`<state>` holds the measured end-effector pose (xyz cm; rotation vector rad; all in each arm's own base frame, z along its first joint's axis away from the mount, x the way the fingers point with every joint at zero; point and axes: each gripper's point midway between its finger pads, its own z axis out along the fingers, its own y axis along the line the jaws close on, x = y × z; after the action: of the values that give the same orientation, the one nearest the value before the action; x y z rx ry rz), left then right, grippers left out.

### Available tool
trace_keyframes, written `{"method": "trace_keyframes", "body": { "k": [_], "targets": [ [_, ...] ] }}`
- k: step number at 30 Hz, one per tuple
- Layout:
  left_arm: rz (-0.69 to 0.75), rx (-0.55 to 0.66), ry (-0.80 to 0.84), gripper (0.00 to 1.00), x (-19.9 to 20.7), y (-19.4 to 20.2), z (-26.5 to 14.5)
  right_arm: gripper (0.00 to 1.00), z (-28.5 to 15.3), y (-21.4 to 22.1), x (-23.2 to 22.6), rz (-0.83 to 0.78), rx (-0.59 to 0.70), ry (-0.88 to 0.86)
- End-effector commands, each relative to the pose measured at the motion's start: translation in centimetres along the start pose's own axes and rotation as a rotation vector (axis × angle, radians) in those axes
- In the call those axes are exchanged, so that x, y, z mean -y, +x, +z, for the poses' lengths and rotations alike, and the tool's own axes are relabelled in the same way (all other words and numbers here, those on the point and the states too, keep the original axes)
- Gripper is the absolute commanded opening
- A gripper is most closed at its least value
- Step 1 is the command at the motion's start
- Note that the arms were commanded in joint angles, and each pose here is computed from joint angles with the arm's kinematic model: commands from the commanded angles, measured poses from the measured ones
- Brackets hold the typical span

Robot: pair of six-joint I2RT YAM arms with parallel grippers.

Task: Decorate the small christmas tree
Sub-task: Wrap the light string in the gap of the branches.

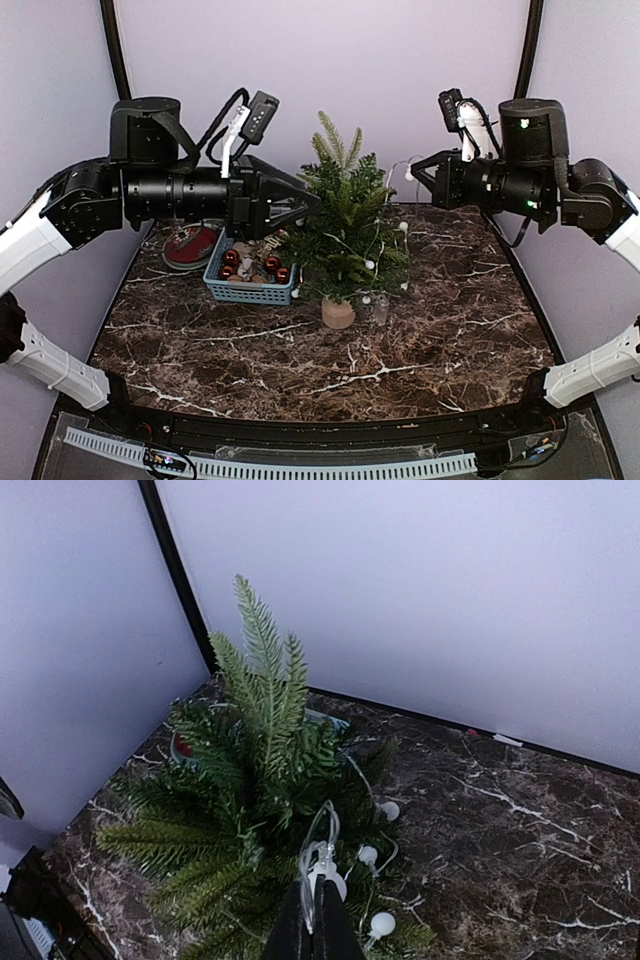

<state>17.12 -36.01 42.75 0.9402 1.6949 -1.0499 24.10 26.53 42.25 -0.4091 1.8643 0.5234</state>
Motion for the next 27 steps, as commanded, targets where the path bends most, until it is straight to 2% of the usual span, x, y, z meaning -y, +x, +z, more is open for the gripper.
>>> {"method": "trace_keyframes", "body": {
  "k": [1,6,7,8,9,11,16,21,23,27],
  "targets": [
    [0.19,0.042,-0.076,0.6,2.5,-2.4,0.8,0.0,-1.9,0.3,-1.5,0.008,-0.009,-0.137],
    [0.314,0.04,-0.097,0.59,5.1,-3.8,4.1,0.0,-3.4,1.4,-2.9,-0.01,-0.017,-0.266],
    [0.326,-0.005,-0.114,0.59,4.7,-2.8,5.6,0.0,-3.7,1.5,-3.1,-0.01,-0.015,-0.29],
    [0.337,0.012,-0.118,0.59,4.9,-3.9,5.6,0.0,-4.0,1.7,-3.4,-0.01,-0.015,-0.31],
    [0.347,-0.028,-0.131,0.59,4.5,-2.9,7.1,0.0,-4.2,1.9,-3.6,-0.012,-0.016,-0.329],
    [0.367,-0.029,-0.141,0.59,4.4,-3.3,8.1,0.0,-4.7,2.0,-4.0,-0.009,-0.012,-0.365],
    [0.398,0.008,-0.161,0.54,4.2,-4.6,9.1,0.0,-5.8,2.1,-4.6,-0.016,-0.007,-0.429],
    [0.429,0.007,-0.062,0.55,5.6,-4.2,9.9,0.0,-6.5,2.3,-5.4,-0.029,-0.013,-0.487],
    [0.441,0.005,-0.06,0.51,5.6,-4.1,10.1,0.0,-6.5,2.4,-5.4,-0.032,-0.015,-0.493],
    [0.408,-0.006,-0.103,0.37,4.0,-4.2,10.4,0.0,-6.6,2.2,-5.2,-0.021,-0.004,-0.48]
  ]
}}
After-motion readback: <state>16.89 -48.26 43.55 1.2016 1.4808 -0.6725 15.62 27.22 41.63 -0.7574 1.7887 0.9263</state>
